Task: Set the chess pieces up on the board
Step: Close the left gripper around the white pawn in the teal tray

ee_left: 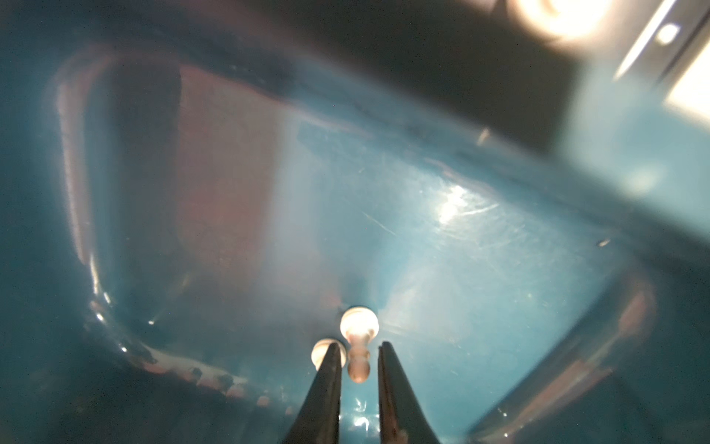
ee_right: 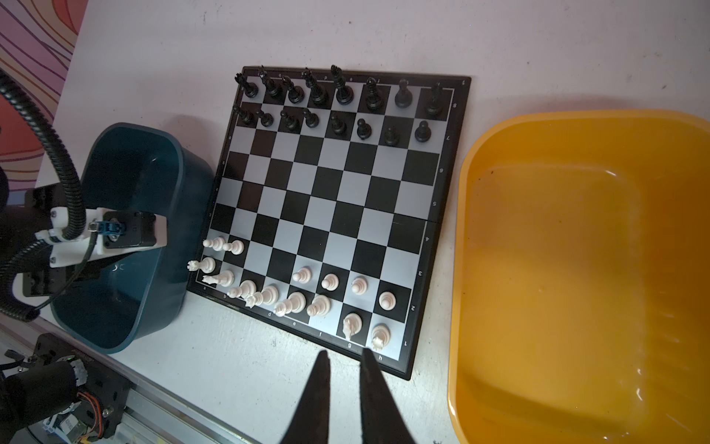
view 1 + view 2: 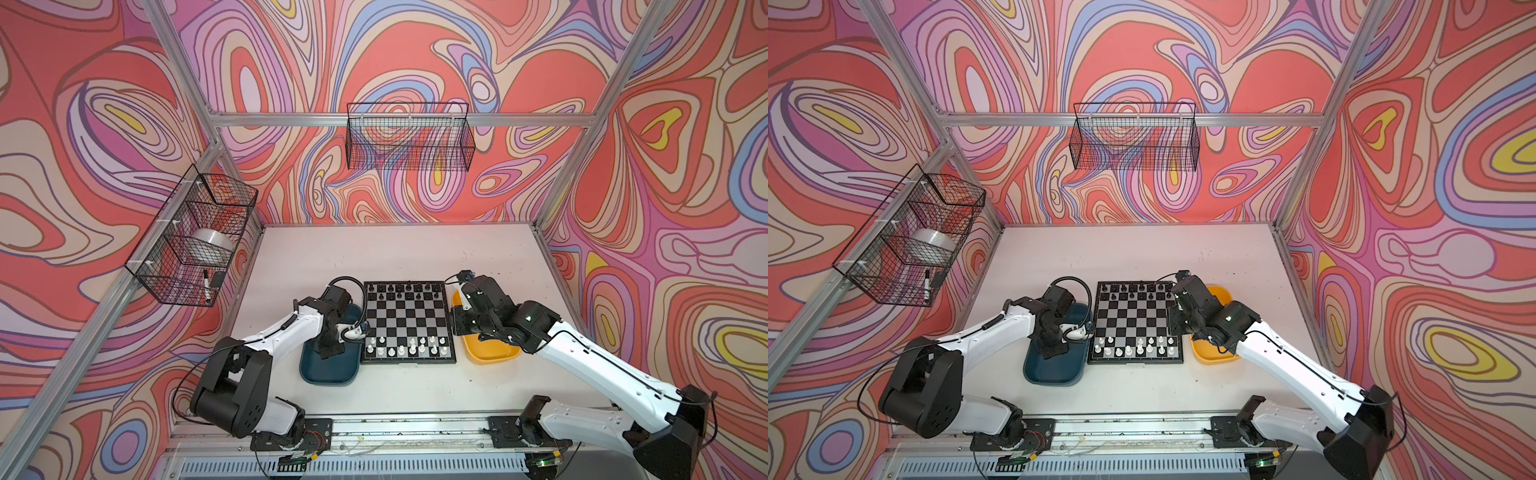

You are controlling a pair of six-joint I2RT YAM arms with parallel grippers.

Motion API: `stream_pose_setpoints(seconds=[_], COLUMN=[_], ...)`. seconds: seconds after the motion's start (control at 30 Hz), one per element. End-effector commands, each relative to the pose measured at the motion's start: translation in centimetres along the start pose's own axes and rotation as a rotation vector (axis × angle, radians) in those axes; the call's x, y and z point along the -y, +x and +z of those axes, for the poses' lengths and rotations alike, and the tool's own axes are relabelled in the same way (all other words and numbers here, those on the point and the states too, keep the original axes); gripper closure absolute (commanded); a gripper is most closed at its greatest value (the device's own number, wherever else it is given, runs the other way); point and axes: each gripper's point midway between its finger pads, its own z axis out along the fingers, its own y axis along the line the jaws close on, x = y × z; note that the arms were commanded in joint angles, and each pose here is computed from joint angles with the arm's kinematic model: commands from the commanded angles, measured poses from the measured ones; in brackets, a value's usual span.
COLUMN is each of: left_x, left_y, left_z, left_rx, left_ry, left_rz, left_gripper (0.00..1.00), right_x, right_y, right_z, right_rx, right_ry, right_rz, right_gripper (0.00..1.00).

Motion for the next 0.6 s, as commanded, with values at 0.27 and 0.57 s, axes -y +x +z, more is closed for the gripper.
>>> stream_pose_setpoints(seconds=[0.27, 0.57], left_x=[0.55, 0.49], left_y=[0.24, 0.25], left_z=[0.36, 0.23], left_rx=[-0.001, 0.002], left_ry=[0.01, 0.003], left_rz=[0.001, -0.002], left_gripper=[0.84, 0.89], right_x=[-0.04, -0.03], right_y=[0.19, 0.2], right_z=[0.24, 0.26], right_rx=[-0.005, -0.005], right_ry=[0.004, 0.004], right_rz=[-0.009, -0.01], right_gripper=[0.85, 0.85])
